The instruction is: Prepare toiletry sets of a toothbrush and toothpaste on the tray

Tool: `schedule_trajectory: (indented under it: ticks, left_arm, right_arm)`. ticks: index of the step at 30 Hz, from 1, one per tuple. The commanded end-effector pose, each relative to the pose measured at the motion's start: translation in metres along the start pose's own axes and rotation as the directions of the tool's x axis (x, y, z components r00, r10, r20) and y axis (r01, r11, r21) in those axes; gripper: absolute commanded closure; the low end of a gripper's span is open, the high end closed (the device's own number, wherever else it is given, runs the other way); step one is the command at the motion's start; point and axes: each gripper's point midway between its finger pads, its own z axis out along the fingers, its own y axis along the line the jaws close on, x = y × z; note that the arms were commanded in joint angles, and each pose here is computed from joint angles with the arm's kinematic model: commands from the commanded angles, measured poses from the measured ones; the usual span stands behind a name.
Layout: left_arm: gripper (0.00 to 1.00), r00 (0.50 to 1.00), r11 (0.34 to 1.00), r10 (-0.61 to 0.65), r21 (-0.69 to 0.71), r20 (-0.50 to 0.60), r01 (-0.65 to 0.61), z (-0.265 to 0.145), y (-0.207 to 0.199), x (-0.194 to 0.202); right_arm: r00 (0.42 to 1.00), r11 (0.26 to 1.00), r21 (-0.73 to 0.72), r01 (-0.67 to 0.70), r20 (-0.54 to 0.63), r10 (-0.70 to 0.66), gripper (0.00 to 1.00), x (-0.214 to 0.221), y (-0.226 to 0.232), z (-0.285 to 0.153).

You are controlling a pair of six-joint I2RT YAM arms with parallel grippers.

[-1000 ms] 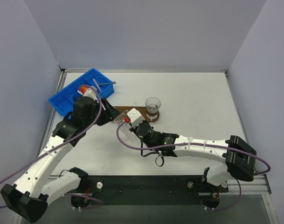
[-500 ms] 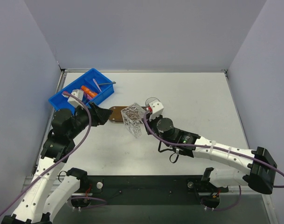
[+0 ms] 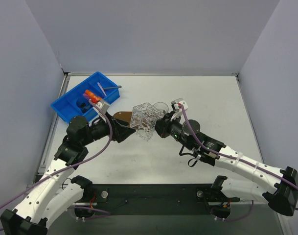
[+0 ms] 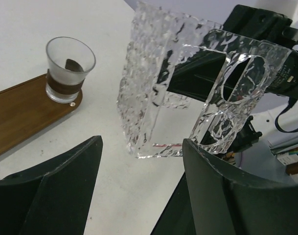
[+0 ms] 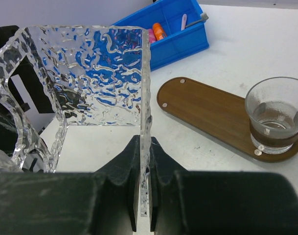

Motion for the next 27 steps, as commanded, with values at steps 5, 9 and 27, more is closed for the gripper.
schedule_trajectory:
  ticks: [5,9,27]
  left_arm:
    - [0.25,0.994,0.993,0.101,0.061,0.04,-0.103,0.017,-0.014,-0.012]
    - [0.3,0.992,0.994,0.106,0.008,0.061,-0.107,0.018,-0.005,-0.017]
    - [0.62,0.99,0.99,0.143,0.017,0.021,-0.143,0.029,-0.003,-0.013]
  right_arm:
    - [0.995,0.993,-0.091,-0.077,0.064,0.083,1.0,-0.019,0.017,-0.007]
    - [0.994,0.992,-0.096,-0.082,0.066,0.088,1.0,-0.021,0.016,-0.008]
    - [0.993,0.991,-0.072,-0.111,0.029,0.114,1.0,-0.008,0.01,-0.001]
